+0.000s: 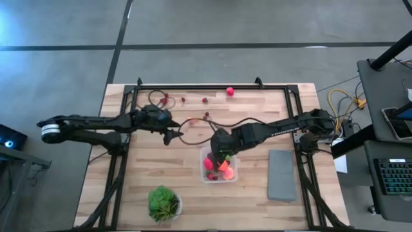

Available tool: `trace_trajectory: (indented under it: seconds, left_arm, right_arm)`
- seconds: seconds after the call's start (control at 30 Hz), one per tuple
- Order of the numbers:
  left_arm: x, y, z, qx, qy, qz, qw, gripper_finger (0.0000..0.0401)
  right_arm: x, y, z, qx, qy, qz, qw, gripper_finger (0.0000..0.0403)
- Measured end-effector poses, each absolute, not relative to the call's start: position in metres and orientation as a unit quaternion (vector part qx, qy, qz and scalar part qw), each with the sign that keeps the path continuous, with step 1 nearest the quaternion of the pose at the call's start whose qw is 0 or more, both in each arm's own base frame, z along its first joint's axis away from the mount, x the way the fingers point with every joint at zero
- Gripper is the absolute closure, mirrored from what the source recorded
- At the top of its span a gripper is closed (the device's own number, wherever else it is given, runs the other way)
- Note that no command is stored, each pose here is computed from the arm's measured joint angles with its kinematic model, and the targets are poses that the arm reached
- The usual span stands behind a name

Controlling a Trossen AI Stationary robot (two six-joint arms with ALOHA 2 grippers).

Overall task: Pick and placing Produce into tupperware
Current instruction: Put the pink peach into the transparent bin

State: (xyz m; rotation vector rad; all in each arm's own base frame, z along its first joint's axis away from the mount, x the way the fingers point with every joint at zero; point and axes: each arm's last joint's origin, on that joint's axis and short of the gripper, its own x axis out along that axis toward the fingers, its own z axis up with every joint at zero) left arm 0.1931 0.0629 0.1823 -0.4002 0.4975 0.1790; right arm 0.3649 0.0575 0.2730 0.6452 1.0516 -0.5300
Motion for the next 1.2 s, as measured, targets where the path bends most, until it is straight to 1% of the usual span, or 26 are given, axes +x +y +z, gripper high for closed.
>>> trace_trajectory:
  seconds: [0.13, 0.2, 0.4, 0.5, 0.67, 0.83, 0.97, 1.2]
  left_arm:
    - [0.213, 0.070, 0.171, -0.136, 0.292, 0.073, 0.944, 0.0157]
    - [0.224, 0.075, 0.166, -0.124, 0.311, 0.077, 0.939, 0.0157]
    - [0.252, 0.090, 0.155, -0.102, 0.348, 0.147, 0.920, 0.0157]
    - [0.260, 0.094, 0.155, -0.097, 0.350, 0.158, 0.918, 0.0157]
    - [0.267, 0.096, 0.159, -0.095, 0.347, 0.160, 0.919, 0.0157]
    - [0.267, 0.097, 0.156, -0.107, 0.350, 0.181, 0.913, 0.0161]
    - [0.267, 0.097, 0.156, -0.140, 0.340, 0.195, 0.909, 0.0180]
    - [0.267, 0.097, 0.156, -0.115, 0.344, 0.187, 0.913, 0.0224]
  right_arm:
    - [0.357, 0.041, 0.292, 0.296, 0.423, -0.309, 0.799, 0.0093]
    - [0.352, 0.034, 0.302, 0.296, 0.392, -0.334, 0.804, 0.0089]
    - [0.327, 0.018, 0.333, 0.293, 0.338, -0.378, 0.811, 0.0083]
    - [0.314, 0.012, 0.343, 0.276, 0.326, -0.404, 0.809, 0.0083]
    - [0.292, 0.003, 0.352, 0.251, 0.343, -0.433, 0.795, 0.0083]
    - [0.272, -0.018, 0.360, 0.220, 0.359, -0.468, 0.777, 0.0088]
    - [0.260, -0.038, 0.370, 0.186, 0.366, -0.466, 0.784, 0.0090]
    - [0.240, -0.067, 0.382, 0.136, 0.380, -0.473, 0.783, 0.0088]
